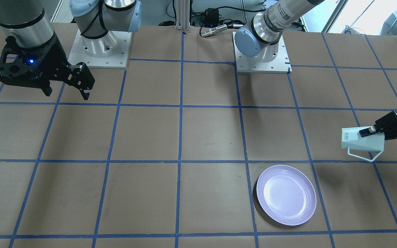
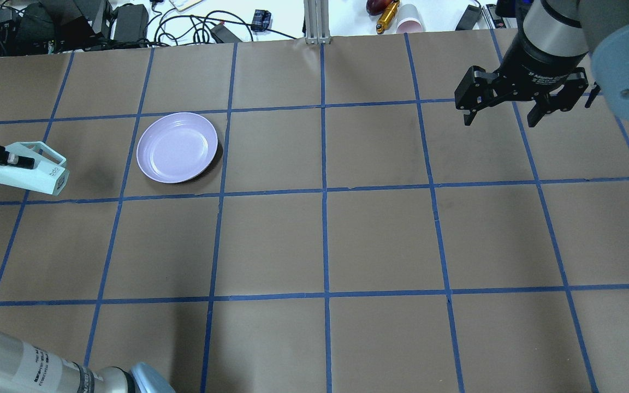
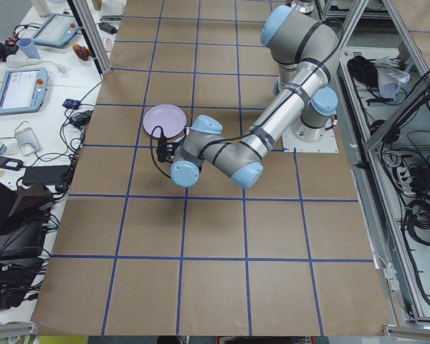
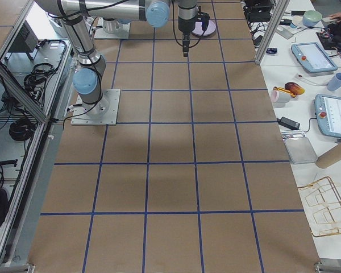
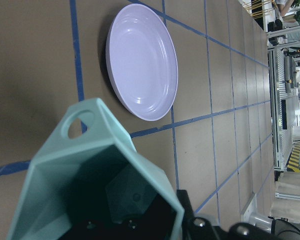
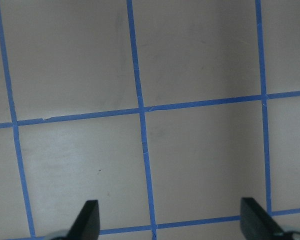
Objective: Flip cup and place on plate
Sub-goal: 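Lift the mug with the left gripper and carry it toward the plate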
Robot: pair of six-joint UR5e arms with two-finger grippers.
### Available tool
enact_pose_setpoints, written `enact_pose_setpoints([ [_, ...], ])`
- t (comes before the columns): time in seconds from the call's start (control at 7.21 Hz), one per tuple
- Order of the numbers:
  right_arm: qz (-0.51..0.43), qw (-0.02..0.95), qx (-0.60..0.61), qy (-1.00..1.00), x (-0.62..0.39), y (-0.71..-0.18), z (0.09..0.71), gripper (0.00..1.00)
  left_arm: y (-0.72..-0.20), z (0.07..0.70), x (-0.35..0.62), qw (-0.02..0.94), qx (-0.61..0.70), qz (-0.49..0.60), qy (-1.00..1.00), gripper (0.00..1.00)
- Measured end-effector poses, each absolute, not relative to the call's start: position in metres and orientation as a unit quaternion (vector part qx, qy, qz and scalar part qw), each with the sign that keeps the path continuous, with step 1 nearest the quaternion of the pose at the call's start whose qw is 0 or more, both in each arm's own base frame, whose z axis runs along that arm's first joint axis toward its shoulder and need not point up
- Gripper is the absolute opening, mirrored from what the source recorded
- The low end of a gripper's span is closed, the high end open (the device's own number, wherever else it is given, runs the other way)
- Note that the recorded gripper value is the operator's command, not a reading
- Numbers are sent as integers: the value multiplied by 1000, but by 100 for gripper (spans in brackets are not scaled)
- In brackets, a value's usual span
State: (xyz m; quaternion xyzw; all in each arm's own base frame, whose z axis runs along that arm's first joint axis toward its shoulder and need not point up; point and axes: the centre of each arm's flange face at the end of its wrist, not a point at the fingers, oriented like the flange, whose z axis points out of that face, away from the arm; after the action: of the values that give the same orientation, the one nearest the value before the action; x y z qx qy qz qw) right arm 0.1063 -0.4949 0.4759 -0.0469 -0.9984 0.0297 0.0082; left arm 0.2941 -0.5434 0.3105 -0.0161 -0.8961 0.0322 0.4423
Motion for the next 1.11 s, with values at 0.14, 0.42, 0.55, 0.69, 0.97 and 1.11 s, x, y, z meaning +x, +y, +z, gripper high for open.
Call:
enact_pose_setpoints([
  [0.14,30,8,-47,-998,106,-495,476,100,-552,330,271,428,-12,25,-903,0],
  [0.42,29,8,-47,-998,106,-495,476,100,-568,362,223,399,3,11,-917,0],
  [0.55,30,8,-47,-998,106,-495,476,100,-577,376,199,386,12,6,-923,0],
  [0.69,30,8,-47,-998,106,-495,476,100,-584,387,176,374,19,3,-927,0],
  [0.97,30,8,-47,-998,106,-495,476,100,-595,403,137,353,27,-2,-935,0],
  [1.11,30,8,-47,-998,106,-495,476,100,-599,407,122,337,27,-5,-941,0],
])
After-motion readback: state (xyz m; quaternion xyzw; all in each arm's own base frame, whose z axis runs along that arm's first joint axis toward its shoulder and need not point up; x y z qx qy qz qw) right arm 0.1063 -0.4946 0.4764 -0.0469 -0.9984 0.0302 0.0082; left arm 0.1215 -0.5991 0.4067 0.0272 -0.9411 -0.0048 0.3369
